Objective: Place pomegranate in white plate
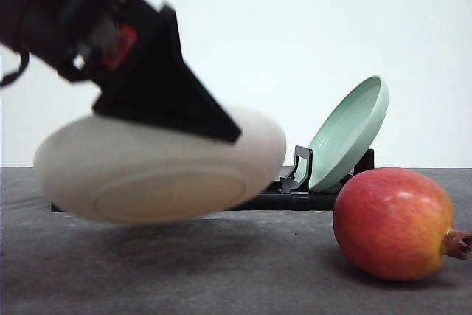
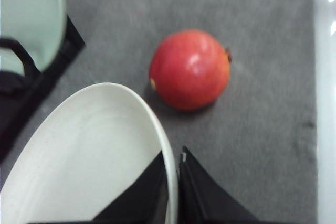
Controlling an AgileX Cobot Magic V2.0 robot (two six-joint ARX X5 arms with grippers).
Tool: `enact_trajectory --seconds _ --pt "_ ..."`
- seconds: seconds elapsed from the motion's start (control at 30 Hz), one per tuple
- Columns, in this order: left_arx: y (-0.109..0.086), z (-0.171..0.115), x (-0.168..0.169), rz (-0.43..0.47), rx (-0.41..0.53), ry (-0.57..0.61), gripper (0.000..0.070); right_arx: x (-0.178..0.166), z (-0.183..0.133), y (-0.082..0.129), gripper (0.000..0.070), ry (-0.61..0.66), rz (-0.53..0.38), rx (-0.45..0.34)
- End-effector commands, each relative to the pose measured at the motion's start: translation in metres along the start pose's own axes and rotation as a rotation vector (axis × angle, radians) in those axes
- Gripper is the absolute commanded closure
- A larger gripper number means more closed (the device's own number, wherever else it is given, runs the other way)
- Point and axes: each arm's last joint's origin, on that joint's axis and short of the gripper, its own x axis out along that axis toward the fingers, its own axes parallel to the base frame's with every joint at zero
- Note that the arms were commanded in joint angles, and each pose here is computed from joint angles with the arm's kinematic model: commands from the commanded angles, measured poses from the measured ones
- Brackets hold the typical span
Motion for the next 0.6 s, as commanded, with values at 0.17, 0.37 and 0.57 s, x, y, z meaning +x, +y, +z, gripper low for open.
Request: enact_trajectory --seconds 0.17,0.37,0.57 --pt "-0.006 -0.005 0.014 0.023 0.036 0.070 0.0690 -0.002 0.005 0.001 0.0390 -0.023 0.005 0.004" --pt "-0.007 -0.011 0.021 0.010 0.029 0.107 0.0686 -0.002 0.005 0.001 0.0390 -0.023 0.005 0.004" --pt "-0.009 -0.014 0.023 0.001 -0.013 0.134 0.0677 -0.002 0.005 0.001 0.0390 -0.023 0.005 0.003"
